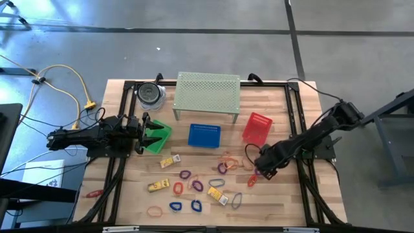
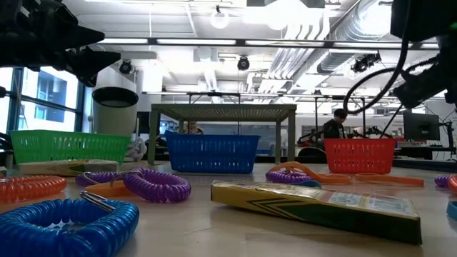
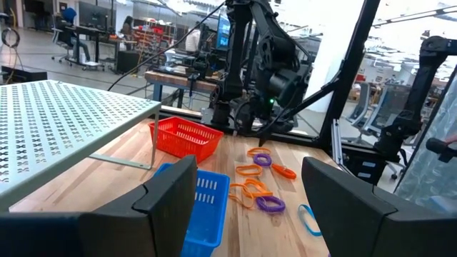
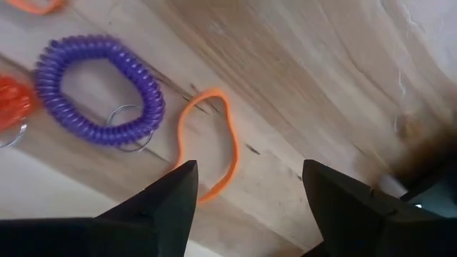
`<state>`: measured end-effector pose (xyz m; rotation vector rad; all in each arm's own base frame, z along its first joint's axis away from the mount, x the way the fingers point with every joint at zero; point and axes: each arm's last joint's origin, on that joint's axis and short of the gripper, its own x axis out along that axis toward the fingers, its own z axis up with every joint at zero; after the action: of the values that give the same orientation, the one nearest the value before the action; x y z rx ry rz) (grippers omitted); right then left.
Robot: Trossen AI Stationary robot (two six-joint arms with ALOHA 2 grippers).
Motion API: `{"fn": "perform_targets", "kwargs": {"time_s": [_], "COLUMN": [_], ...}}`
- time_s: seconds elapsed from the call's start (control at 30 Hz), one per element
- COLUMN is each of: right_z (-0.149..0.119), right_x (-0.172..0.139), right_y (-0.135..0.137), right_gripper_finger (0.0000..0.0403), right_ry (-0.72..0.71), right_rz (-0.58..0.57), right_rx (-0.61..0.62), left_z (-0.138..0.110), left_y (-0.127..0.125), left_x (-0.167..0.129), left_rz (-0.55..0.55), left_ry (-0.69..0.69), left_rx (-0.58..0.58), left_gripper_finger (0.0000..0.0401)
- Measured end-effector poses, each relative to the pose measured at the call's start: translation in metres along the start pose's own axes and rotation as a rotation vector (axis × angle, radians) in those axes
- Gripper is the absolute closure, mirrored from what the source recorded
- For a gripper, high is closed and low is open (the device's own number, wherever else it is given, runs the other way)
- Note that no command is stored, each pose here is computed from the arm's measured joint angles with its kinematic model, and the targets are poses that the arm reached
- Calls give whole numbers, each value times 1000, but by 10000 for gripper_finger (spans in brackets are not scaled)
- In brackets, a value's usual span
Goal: Pick & Place Office Desk Supplies
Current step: Put the orange rubber band into the red bin
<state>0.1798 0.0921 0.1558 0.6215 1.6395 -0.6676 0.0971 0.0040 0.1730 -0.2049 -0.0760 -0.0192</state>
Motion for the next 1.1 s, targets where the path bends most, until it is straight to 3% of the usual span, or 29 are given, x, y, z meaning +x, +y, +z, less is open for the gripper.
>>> {"fn": "perform_targets", "kwargs": {"time_s": [0.33,0.8,0.93,1.1], "right_z": [3,2,2,2], "right_x": [18,36,36,36], "right_y": [3,-4,-3,-1], "right_gripper_finger": [167,174,214,303], "right_ry": [31,46,39,34], "right_rz": [-94,-12,9,31], "right_rx": [8,19,-4,-10], "left_z": [0,0,0,0], "left_y": [0,0,0,0], "left_x": [0,0,0,0], "left_rz": [0,0,0,0], "left_ry": [0,0,0,1], "left_rx": [0,0,1,0], "left_gripper_finger": [155,155,155,155]}}
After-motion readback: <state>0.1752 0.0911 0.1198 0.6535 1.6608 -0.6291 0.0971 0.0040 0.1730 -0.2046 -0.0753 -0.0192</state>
